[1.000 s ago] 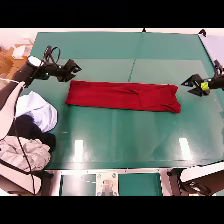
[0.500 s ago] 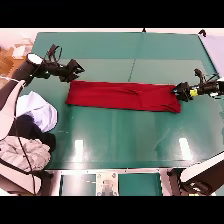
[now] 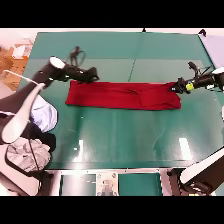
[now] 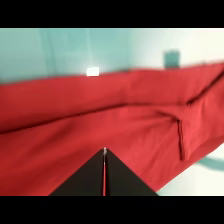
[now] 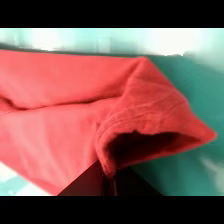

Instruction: Fold the shirts.

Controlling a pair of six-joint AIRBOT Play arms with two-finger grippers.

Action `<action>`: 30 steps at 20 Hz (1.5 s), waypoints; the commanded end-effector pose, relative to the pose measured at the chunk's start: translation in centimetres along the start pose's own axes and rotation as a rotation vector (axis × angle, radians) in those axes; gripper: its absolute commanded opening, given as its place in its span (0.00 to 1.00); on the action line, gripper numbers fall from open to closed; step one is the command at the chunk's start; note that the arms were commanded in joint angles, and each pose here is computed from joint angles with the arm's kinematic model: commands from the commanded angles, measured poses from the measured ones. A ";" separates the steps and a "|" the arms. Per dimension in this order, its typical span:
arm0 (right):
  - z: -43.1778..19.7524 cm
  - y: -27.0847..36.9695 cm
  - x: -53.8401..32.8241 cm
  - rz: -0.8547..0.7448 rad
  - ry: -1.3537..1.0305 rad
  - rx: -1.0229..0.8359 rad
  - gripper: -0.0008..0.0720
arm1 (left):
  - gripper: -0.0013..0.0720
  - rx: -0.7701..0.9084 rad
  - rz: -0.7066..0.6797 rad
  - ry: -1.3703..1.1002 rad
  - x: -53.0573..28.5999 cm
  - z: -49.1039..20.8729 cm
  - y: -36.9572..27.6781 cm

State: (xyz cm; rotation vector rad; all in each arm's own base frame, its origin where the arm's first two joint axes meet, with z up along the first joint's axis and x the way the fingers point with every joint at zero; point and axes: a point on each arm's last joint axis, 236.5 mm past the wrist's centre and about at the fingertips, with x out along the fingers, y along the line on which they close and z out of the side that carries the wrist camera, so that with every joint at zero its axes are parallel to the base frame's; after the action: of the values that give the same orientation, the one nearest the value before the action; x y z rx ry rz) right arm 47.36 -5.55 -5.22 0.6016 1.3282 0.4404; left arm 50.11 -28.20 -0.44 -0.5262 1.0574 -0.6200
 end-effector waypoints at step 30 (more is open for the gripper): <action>-4.0 34.8 -3.2 0.122 -0.075 -0.345 0.03 | 0.05 0.196 -0.082 0.238 -9.0 3.0 -2.4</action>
State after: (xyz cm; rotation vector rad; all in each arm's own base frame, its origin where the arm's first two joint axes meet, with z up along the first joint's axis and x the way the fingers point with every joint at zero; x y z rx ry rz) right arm 43.79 14.62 19.11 0.3727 1.1363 0.6930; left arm 49.81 -31.33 4.00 -0.3549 1.1654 -0.8938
